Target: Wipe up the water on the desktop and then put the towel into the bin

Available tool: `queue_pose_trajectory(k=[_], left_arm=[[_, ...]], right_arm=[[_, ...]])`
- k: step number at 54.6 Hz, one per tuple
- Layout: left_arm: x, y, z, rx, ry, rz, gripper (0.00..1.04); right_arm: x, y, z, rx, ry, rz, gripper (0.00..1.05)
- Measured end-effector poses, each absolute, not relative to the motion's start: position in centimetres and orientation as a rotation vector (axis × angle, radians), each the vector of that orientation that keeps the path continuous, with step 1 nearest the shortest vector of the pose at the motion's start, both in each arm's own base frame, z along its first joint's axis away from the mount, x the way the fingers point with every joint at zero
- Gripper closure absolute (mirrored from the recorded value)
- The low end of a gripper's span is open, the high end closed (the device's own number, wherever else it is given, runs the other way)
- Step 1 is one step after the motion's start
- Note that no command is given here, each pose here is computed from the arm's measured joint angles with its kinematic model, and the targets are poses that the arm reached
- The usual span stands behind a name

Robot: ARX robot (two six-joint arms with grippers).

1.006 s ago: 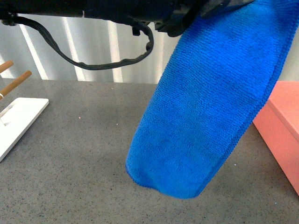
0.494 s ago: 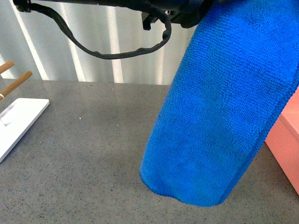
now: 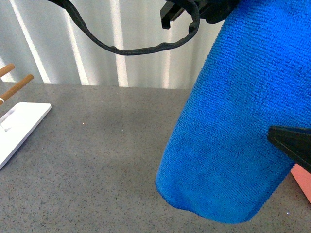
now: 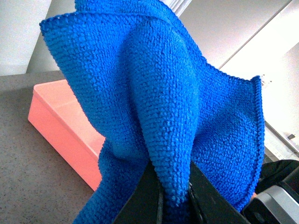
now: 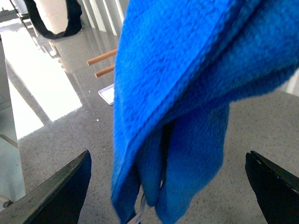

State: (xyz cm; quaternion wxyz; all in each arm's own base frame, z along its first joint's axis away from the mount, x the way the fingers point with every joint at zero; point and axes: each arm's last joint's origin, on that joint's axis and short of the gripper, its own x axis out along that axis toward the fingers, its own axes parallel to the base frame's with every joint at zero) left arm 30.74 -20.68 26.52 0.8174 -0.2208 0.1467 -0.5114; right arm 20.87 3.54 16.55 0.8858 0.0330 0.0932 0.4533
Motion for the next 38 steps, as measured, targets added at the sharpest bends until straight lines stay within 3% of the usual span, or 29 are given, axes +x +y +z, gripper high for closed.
queue_pose_trajectory(k=[20,24,32,38], left_arm=[[30.6,-20.7,26.8,-0.476,0.312,-1.089,1.00],[30.7,-20.7,26.8,-0.476,0.316,-1.087,1.00],[30.7,-20.7,26.8,-0.476,0.318,-1.085,1.00],[30.7,-20.7,26.8,-0.479,0.319,-1.084,1.00]], right_arm=[[21.9,4.8,17.4,0.053,0.173,0.975,0.60],[21.9,4.8,17.4,0.059,0.176,0.972,0.76],[21.9,4.6,17.5,0.067,0.170,0.973,0.97],[22.0,4.3,17.7,0.076,0.159,0.965,1.01]])
